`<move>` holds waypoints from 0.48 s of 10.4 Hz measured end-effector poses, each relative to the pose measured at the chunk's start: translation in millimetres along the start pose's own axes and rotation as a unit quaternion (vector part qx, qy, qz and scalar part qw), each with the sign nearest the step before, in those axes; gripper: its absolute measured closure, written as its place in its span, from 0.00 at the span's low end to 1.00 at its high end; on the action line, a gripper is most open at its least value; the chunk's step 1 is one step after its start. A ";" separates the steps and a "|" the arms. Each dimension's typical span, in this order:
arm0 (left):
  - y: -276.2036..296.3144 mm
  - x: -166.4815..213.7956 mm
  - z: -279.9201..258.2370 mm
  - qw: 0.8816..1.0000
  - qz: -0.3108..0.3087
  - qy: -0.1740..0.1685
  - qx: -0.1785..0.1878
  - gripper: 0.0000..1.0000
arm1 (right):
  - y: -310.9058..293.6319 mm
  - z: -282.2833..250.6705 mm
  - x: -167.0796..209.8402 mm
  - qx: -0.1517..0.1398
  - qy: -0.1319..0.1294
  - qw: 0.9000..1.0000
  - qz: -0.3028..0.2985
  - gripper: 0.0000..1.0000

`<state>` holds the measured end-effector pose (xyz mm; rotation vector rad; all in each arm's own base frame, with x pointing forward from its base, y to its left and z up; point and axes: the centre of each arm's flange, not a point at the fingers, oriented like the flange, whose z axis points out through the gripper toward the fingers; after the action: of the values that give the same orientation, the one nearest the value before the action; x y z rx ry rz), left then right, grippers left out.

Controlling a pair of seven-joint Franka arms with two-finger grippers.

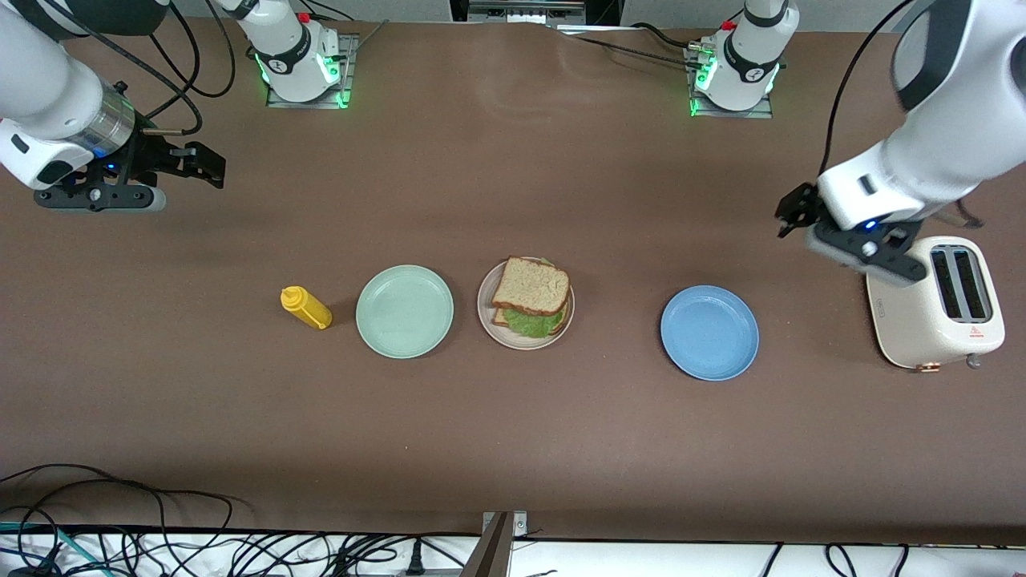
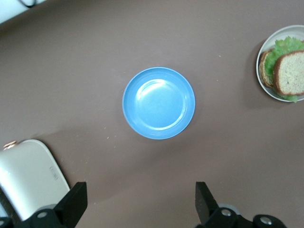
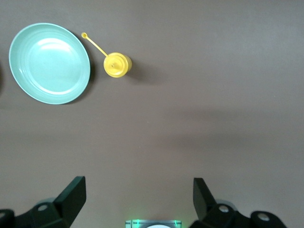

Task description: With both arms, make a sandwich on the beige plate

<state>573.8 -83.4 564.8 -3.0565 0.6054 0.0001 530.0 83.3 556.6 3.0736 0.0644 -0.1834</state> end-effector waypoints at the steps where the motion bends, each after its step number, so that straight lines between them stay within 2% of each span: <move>1: -8.4 -8.7 -7.5 1.000 -0.026 0.005 0.003 0.00 | -5.4 -0.2 -0.6 -0.001 0.001 1.000 -0.005 0.00; 4: -67.3 -26.3 12.5 0.994 -0.104 -0.003 -0.031 0.00 | -7.0 1.2 -0.5 -0.001 -0.001 1.000 -0.006 0.00; 5: -78.1 -29.6 15.2 0.993 -0.113 -0.006 -0.022 0.00 | -6.8 1.8 -0.3 -0.001 -0.002 1.000 -0.006 0.00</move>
<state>576.3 0.4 551.7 -3.1456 0.2600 0.0278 529.2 90.0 554.5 3.0714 0.0829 -0.1887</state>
